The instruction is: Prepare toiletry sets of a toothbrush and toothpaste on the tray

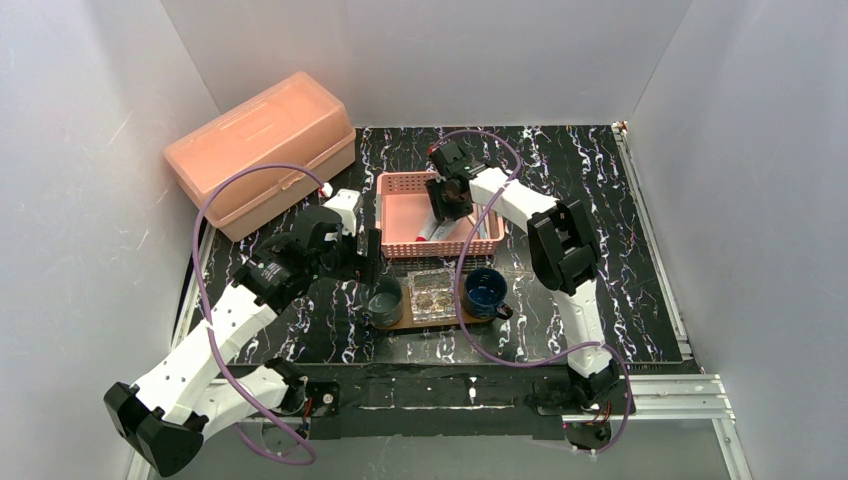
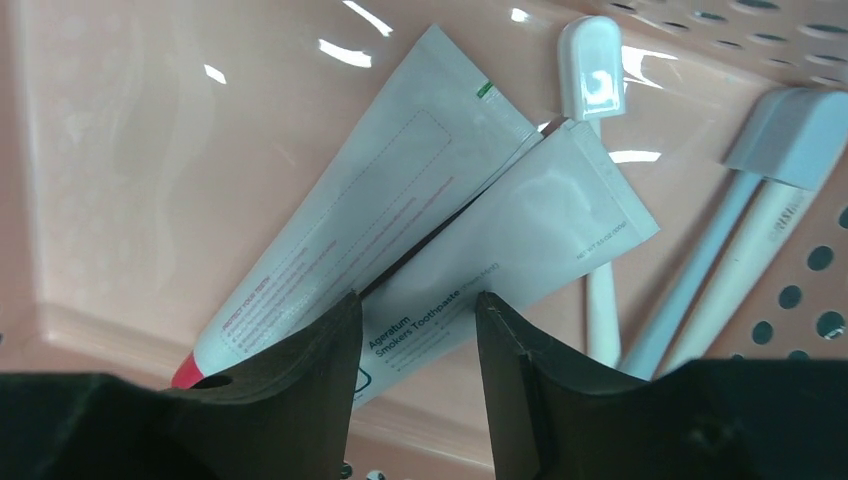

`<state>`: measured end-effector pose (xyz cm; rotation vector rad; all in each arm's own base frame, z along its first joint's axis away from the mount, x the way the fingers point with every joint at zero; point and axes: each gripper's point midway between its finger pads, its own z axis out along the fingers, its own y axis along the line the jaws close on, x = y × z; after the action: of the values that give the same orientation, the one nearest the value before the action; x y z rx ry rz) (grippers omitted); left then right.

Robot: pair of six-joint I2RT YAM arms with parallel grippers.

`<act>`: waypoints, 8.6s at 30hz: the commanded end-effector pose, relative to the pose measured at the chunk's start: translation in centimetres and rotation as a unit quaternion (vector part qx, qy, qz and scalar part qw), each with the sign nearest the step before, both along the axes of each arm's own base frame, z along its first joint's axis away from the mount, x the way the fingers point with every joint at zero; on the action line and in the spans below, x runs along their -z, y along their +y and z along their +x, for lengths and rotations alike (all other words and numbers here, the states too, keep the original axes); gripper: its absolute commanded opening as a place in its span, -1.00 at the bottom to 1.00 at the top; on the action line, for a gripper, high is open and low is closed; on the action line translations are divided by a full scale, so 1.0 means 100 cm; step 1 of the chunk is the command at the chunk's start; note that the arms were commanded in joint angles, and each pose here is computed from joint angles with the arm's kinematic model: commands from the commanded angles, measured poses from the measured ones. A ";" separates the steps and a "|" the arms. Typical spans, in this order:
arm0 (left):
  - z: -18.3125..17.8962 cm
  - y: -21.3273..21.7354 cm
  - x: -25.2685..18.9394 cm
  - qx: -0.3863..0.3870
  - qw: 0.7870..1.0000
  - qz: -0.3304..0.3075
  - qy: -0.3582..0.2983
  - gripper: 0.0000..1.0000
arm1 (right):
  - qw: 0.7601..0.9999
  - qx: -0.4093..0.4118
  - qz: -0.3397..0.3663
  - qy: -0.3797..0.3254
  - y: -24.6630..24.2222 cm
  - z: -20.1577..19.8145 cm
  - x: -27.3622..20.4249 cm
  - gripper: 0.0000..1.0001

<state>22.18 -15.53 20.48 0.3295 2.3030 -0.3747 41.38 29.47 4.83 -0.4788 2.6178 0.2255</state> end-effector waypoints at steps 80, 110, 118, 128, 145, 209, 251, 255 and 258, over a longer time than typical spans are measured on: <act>0.014 0.002 0.030 -0.004 0.998 0.064 0.028 0.97 | 0.977 0.176 0.123 0.004 0.039 0.028 -0.006 -0.14; 0.012 -0.004 0.033 0.007 0.998 0.055 0.039 0.97 | 0.973 0.134 0.175 -0.074 0.048 0.043 -0.089 -0.56; 0.005 -0.020 0.031 0.036 0.998 0.018 0.050 0.97 | 0.960 0.119 0.210 -0.144 0.040 0.040 -0.148 -0.55; -0.003 -0.049 0.003 0.080 0.993 -0.052 0.067 0.97 | 0.948 0.098 0.232 -0.192 0.031 0.028 -0.177 -0.52; -0.006 -0.085 -0.020 0.109 0.979 -0.131 0.109 0.97 | 0.937 0.077 0.272 -0.205 0.017 -0.010 -0.206 -0.46; -0.049 -0.135 -0.147 0.216 0.877 -0.421 0.076 -0.52 | 0.774 0.055 0.592 -0.216 0.034 -0.193 -0.369 -0.36; -0.174 -0.094 -0.138 0.471 0.774 -0.389 0.170 -1.00 | 0.792 -0.405 0.379 -0.256 0.020 -0.303 -0.382 0.70; -0.187 -0.087 -0.138 0.494 0.757 -0.390 0.176 -1.00 | 0.777 -0.452 0.369 -0.237 0.018 -0.317 -0.381 0.70; -0.194 -0.082 -0.138 0.507 0.747 -0.391 0.182 -1.00 | 0.761 -0.480 0.378 -0.218 0.019 -0.329 -0.384 0.68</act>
<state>5.13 -25.08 33.55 0.9846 1.9234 -1.9357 11.26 31.89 42.06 -1.1530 1.5073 1.1715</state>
